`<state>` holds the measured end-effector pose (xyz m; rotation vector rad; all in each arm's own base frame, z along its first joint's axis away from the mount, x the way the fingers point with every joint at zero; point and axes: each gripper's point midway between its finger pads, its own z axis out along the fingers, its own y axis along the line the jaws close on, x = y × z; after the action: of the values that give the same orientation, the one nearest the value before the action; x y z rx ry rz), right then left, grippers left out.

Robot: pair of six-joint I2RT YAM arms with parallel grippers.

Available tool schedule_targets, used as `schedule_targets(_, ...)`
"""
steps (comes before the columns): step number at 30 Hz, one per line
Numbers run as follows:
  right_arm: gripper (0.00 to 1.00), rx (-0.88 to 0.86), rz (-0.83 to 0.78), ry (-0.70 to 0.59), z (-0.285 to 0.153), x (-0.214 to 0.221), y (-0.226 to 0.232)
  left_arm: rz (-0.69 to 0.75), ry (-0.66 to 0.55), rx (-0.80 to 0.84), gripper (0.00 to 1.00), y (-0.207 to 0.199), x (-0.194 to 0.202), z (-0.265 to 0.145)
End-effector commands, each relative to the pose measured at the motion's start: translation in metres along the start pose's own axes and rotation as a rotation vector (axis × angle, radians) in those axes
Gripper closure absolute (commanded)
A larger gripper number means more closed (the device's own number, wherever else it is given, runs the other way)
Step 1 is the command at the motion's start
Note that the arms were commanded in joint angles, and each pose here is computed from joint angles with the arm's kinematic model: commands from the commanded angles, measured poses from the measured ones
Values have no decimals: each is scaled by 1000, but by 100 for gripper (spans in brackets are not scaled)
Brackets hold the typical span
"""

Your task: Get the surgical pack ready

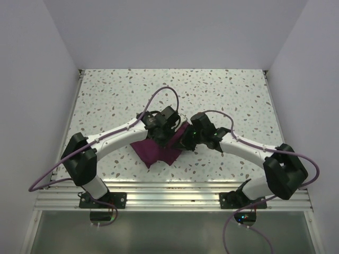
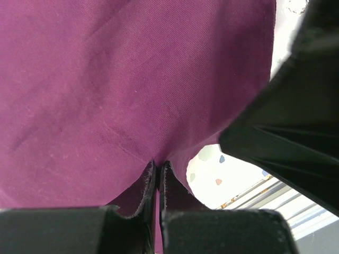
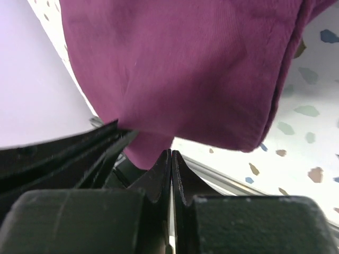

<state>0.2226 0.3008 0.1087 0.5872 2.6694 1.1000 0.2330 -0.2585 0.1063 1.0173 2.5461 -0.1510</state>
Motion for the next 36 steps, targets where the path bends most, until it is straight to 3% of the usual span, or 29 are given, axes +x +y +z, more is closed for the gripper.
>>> schedule_targets(1, 100, -21, 56, -71, 11, -10, 4, -8, -102, 28, 100, -1, -25, -26)
schedule_targets(15, 100, 7, 32, -175, 51, -11, 4, 0, -108, 64, 100, -8, -28, -30)
schedule_targets(21, 100, -103, -10, -209, 66, -16, 36, 17, -103, 82, 100, -10, -26, -32)
schedule_targets(28, 100, -121, 8, -294, 71, -30, 43, 0, -94, 73, 100, -9, -22, -31)
schedule_targets(36, 92, -102, 2, -426, 55, -57, 31, -53, -51, 66, 100, -11, -19, -21)
